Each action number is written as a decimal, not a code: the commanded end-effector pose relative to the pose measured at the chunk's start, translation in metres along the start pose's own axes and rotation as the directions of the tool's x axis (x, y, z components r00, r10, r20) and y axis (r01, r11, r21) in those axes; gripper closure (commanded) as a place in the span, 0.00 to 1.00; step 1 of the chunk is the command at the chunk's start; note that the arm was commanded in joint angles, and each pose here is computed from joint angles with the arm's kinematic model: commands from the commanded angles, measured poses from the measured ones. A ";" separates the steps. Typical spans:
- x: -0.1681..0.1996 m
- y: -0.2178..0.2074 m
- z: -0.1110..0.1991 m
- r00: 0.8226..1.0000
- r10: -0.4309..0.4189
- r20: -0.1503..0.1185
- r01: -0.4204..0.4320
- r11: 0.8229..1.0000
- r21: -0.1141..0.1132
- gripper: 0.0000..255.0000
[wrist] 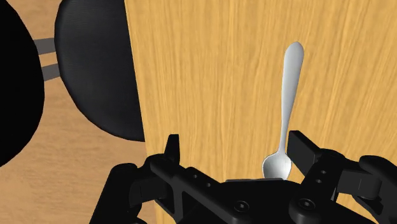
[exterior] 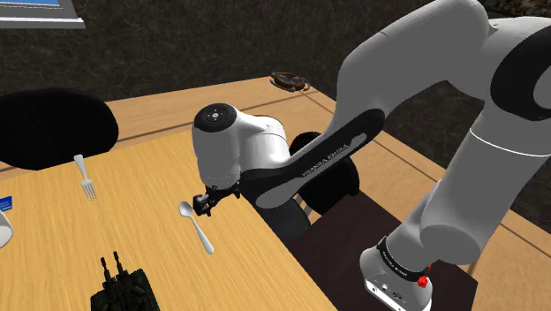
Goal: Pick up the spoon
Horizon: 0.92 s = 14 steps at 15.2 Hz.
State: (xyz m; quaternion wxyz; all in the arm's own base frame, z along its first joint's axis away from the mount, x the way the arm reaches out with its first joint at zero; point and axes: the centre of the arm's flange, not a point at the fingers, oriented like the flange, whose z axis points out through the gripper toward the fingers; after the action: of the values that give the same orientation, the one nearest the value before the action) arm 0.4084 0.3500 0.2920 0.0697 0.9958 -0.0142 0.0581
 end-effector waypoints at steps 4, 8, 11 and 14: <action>0.012 -0.055 0.037 1.000 -0.002 -0.018 0.001 1.000 -0.009 0.00; 0.016 -0.079 0.058 1.000 -0.003 -0.025 0.002 1.000 -0.013 0.00; 0.015 -0.081 0.073 1.000 -0.003 -0.025 0.002 1.000 -0.013 0.00; 0.012 -0.084 0.092 1.000 -0.003 -0.025 0.002 1.000 -0.013 0.00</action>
State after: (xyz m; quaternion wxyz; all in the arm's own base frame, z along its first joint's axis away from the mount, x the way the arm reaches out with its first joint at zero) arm 0.4339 0.4201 0.1987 0.0765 0.9945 -0.0124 0.0702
